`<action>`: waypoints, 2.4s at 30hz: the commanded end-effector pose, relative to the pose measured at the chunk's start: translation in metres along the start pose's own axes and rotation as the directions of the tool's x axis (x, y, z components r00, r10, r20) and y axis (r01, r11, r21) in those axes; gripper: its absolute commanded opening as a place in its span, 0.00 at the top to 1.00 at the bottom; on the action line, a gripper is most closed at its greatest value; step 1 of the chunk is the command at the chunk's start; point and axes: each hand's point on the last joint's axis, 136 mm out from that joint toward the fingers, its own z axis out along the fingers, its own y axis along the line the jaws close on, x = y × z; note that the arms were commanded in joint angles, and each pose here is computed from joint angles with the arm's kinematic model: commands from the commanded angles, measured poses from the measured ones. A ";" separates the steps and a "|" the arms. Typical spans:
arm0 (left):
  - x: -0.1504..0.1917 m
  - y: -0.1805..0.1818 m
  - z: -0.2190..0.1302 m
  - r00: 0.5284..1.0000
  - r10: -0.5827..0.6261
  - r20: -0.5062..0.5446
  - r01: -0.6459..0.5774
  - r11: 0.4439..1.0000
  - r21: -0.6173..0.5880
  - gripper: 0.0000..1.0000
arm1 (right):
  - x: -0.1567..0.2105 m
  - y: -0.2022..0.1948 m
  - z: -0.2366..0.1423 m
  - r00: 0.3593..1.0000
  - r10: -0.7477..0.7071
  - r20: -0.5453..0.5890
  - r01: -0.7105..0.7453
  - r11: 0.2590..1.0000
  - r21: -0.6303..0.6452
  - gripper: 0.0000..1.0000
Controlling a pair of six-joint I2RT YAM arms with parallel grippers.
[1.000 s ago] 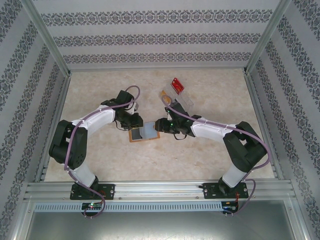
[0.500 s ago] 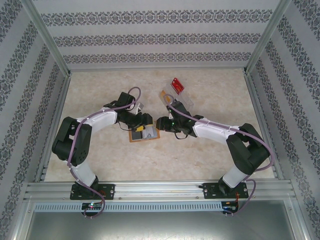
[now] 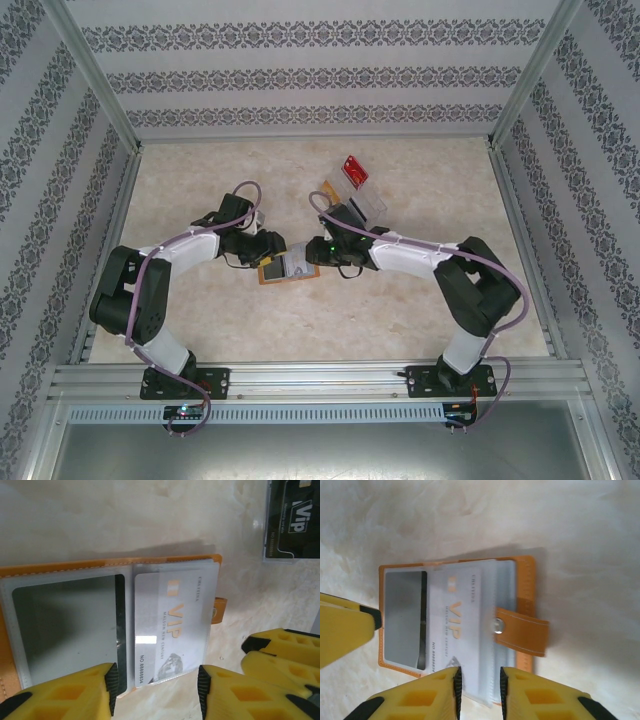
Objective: Take the credit cards out of the card holder
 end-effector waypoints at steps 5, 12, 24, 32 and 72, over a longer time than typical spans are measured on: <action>-0.005 -0.002 0.009 0.999 -0.036 0.013 0.035 0.998 0.050 0.62 | 0.000 0.007 0.019 0.999 -0.019 -0.045 0.020 1.000 0.014 0.74; -0.004 -0.011 0.016 0.999 -0.030 -0.037 0.033 0.995 0.096 0.66 | 0.007 -0.004 0.031 0.997 -0.007 -0.077 0.011 0.999 0.053 0.75; 0.000 0.003 0.026 0.997 -0.029 -0.066 0.032 0.998 0.047 0.66 | 0.024 -0.035 0.045 0.987 0.071 -0.147 -0.051 0.989 0.138 0.79; -0.002 -0.001 0.032 0.996 0.007 -0.091 -0.001 0.997 0.074 0.67 | 0.028 -0.040 0.048 0.984 0.087 -0.156 -0.065 0.988 0.137 0.79; 0.004 0.015 0.018 0.980 0.184 -0.072 -0.185 0.983 -0.016 1.00 | 0.032 -0.048 0.041 0.984 0.115 -0.137 -0.093 0.983 0.158 0.85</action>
